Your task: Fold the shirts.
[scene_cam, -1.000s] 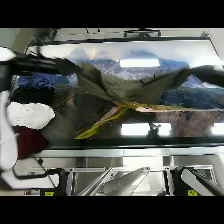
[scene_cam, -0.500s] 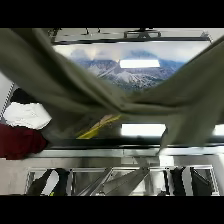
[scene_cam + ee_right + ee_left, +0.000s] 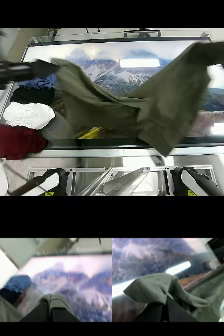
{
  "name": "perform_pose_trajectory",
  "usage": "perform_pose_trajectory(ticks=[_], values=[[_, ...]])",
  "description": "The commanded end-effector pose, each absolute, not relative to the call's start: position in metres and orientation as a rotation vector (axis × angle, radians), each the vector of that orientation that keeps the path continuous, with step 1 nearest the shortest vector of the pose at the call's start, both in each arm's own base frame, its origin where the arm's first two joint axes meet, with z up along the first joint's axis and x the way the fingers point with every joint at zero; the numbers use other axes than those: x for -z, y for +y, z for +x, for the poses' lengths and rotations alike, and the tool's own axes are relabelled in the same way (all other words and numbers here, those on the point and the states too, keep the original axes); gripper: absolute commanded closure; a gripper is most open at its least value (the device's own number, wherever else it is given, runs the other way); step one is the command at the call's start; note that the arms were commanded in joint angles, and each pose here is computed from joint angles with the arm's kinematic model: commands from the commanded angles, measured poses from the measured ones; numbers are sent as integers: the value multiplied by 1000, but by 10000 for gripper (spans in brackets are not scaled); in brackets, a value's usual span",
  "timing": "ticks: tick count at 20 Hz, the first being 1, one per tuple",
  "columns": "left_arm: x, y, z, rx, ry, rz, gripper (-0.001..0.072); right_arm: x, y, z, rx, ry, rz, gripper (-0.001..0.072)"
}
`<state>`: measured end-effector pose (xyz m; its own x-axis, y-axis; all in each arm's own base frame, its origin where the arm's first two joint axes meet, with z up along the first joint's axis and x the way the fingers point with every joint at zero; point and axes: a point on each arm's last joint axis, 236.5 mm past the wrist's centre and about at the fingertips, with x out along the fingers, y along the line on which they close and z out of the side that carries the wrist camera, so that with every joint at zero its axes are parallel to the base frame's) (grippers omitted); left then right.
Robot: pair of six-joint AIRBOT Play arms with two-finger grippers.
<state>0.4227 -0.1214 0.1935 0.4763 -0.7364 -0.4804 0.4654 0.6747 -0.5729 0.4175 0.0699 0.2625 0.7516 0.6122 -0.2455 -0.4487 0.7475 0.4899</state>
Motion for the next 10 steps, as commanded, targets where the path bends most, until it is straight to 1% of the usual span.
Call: perform_pose_trajectory(ticks=[1,2,3,4,6,7,10], values=[[-58,-119,480,613,961,-364,652,-100,57,478,-413,676,467,520],[-37,-115,492,597,990,-379,361,-78,49,490,-381,701,510,338],[-25,-109,502,586,1015,-400,112,-64,41,499,-361,717,545,320],[-20,-103,507,584,1046,-431,-7,-59,32,505,-353,723,576,320],[-21,-84,501,609,1121,-430,-4,-68,10,502,-351,719,588,320],[-20,-71,493,583,1183,-443,-4,-74,-4,495,-349,722,590,321],[-3,-50,450,545,1369,-460,-3,-63,-53,459,-301,811,619,321]])
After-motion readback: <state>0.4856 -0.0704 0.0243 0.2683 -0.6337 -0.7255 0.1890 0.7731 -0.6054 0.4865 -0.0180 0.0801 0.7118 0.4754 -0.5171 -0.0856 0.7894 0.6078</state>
